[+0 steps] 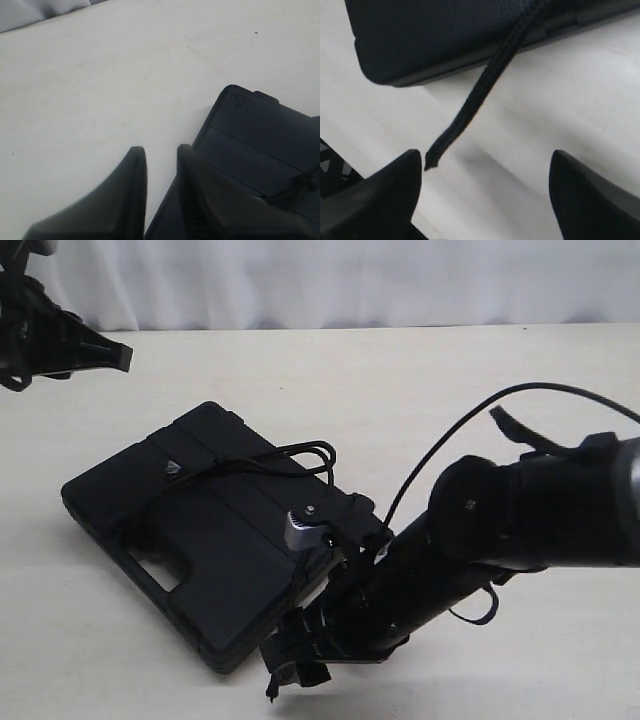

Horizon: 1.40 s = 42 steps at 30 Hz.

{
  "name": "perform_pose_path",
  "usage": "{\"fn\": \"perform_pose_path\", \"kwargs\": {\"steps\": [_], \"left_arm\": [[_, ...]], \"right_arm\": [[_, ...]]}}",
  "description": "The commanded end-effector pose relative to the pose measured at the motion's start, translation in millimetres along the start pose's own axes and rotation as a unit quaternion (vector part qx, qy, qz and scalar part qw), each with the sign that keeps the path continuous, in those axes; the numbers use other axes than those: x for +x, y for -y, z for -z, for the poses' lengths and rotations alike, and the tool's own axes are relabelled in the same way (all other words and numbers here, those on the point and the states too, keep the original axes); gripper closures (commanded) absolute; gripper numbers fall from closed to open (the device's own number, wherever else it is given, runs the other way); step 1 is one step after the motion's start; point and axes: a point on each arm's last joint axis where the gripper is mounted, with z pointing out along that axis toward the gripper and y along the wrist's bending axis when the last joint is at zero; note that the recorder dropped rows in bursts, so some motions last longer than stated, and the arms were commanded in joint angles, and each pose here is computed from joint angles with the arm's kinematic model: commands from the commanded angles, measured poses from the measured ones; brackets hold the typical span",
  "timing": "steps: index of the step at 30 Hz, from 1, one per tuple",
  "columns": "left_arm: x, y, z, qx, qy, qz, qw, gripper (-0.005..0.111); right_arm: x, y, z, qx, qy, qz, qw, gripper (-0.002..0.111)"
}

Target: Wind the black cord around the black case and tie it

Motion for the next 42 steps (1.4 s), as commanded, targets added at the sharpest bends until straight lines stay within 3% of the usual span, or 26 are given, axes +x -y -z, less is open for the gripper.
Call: {"fn": "perform_pose_path", "kwargs": {"steps": [1, 5, 8, 16, 24, 28, 31, 37, 42], "left_arm": [[-2, 0.5, 0, 0.007, 0.011, 0.013, 1.0, 0.085], [-3, 0.7, 0, 0.008, 0.013, 0.014, 1.0, 0.085], [-2, 1.6, 0, 0.008, 0.008, 0.013, 1.0, 0.085], [-2, 1.6, 0, 0.008, 0.007, 0.014, 1.0, 0.085], [-2, 2.1, -1, 0.01, 0.01, 0.014, 1.0, 0.085], [0, 4.3, -8, 0.012, 0.004, 0.01, 1.0, 0.085], [2, 13.4, -17, 0.021, -0.005, -0.03, 0.999, 0.085], [9, 33.8, -32, 0.042, -0.021, -0.118, 0.992, 0.085], [13, 36.7, -46, 0.046, -0.03, -0.136, 0.989, 0.085]], "right_arm": [[-8, -5, -3, -0.032, 0.036, 0.0, 0.999, 0.041], [-10, -7, -9, -0.052, 0.044, 0.002, 0.998, 0.042], [-9, -3, -17, -0.048, 0.032, -0.007, 0.998, 0.052], [-13, 0, -20, -0.023, 0.027, 0.044, 0.998, 0.104], [-20, -7, 1, 0.014, -0.03, 0.109, 0.993, 0.104], [-22, -3, 32, 0.11, -0.068, 0.124, 0.984, 0.104], [-32, -3, 66, 0.184, -0.031, 0.145, 0.972, 0.104], [-52, -16, 133, 0.263, 0.092, 0.16, 0.947, 0.104], [-55, -22, 175, 0.315, 0.118, 0.173, 0.926, 0.104]]}}
